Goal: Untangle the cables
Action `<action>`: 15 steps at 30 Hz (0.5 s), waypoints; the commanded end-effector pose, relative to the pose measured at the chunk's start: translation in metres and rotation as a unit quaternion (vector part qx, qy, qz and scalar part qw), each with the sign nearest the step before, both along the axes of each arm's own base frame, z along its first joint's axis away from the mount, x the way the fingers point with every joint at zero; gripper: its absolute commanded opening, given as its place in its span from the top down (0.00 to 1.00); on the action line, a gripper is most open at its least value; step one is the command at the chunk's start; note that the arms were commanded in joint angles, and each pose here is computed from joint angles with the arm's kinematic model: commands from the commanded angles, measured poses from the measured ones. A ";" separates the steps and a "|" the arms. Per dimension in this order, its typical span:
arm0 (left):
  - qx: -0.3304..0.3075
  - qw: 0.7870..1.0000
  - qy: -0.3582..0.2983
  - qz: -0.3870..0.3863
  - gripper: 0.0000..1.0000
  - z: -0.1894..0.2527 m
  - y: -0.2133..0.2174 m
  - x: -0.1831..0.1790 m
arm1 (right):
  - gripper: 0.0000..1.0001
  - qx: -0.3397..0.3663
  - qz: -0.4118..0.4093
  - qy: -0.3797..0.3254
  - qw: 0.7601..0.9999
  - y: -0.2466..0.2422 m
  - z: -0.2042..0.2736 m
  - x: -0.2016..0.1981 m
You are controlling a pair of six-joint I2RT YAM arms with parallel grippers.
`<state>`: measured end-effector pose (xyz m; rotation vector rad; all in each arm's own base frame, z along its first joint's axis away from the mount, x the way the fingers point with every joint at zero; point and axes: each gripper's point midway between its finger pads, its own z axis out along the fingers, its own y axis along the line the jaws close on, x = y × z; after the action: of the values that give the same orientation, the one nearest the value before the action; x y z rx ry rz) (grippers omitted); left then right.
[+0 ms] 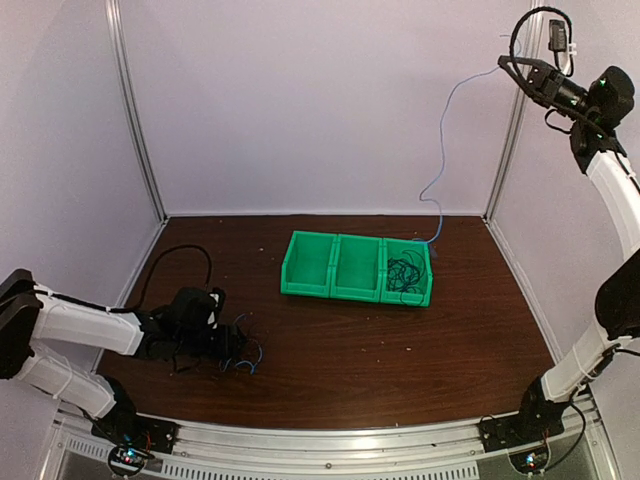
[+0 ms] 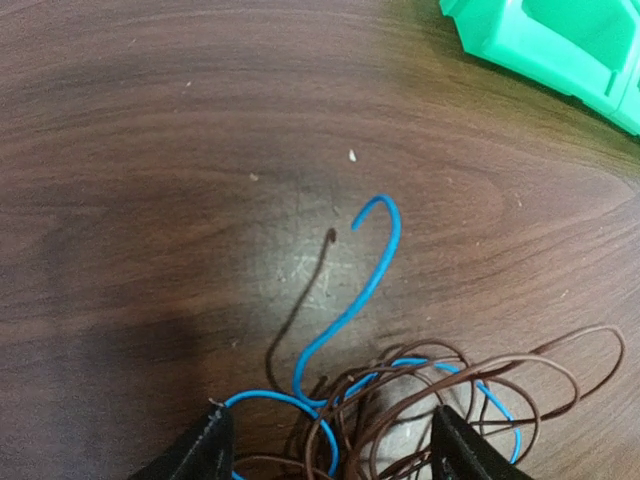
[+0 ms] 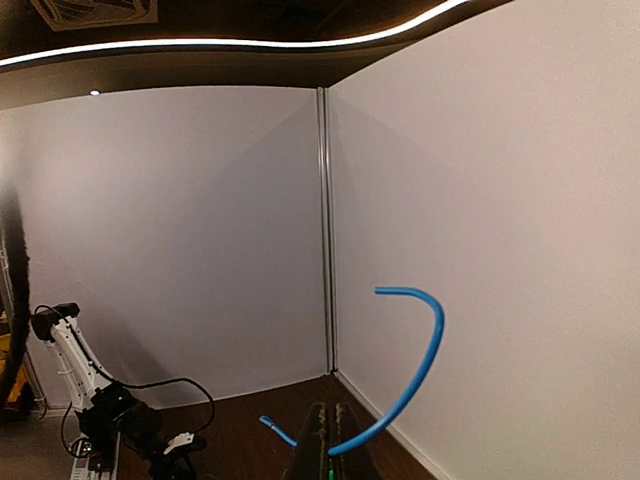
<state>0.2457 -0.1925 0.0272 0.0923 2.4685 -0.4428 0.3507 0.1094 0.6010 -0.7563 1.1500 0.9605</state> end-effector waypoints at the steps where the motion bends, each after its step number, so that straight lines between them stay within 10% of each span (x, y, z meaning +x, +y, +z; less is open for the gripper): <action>1: 0.025 1.000 -0.003 -0.015 0.29 0.011 0.002 0.001 | 1.00 -0.023 -0.006 0.019 1.000 0.011 -0.030 0.010; 15: 0.051 0.997 -0.061 0.023 0.17 0.053 0.012 0.025 | 1.00 -0.119 -0.020 0.070 0.990 0.091 -0.120 0.063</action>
<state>0.2620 -0.1886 0.0661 0.1217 2.4068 -0.3475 0.3972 0.1889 0.5001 -0.8391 1.3667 0.9426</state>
